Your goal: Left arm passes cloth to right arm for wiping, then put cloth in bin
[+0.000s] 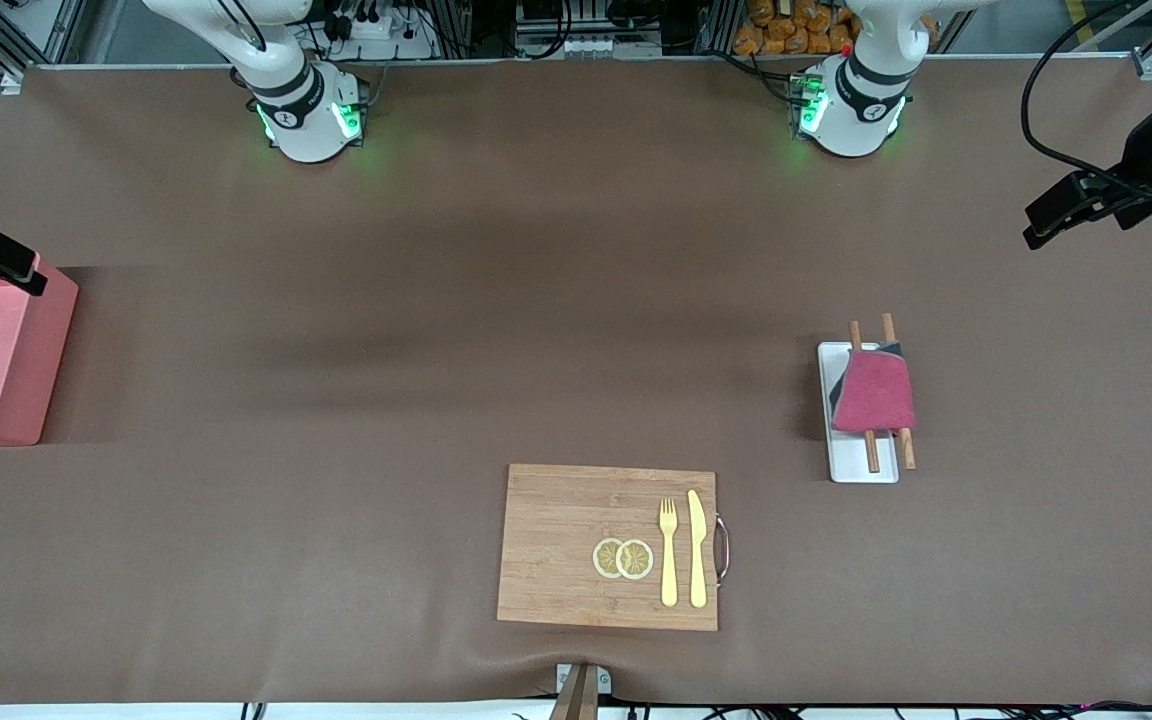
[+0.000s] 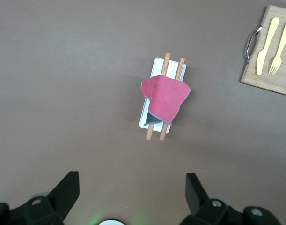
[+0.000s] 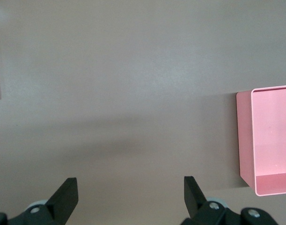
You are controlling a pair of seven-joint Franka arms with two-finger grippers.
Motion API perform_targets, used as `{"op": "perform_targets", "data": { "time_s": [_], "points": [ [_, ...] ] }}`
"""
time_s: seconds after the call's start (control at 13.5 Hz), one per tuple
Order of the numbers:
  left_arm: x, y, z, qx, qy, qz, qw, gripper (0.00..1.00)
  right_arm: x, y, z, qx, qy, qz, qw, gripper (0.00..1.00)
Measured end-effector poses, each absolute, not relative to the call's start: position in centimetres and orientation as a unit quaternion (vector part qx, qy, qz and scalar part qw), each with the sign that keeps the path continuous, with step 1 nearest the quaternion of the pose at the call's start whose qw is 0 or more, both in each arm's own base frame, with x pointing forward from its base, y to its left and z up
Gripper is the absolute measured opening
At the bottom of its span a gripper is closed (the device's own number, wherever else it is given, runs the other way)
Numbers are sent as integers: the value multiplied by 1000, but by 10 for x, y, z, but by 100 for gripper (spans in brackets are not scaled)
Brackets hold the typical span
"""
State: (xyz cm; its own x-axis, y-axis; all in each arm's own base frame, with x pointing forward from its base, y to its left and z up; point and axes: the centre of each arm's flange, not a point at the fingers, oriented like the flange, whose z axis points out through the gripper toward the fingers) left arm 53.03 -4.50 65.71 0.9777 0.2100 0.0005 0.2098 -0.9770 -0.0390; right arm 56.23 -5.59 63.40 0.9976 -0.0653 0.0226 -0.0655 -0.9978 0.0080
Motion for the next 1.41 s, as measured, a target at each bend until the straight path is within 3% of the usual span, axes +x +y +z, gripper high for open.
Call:
{"op": "perform_targets", "data": {
  "time_s": [0.59, 1.41],
  "points": [
    [536, -47, 645, -996, -82, 16, 20, 100, 562, -56, 634, 999, -33, 11, 4, 100],
    [602, -43, 506, -996, -79, 34, 10, 100, 562, -58, 643, 999, -35, 22, 6, 100]
  ]
}}
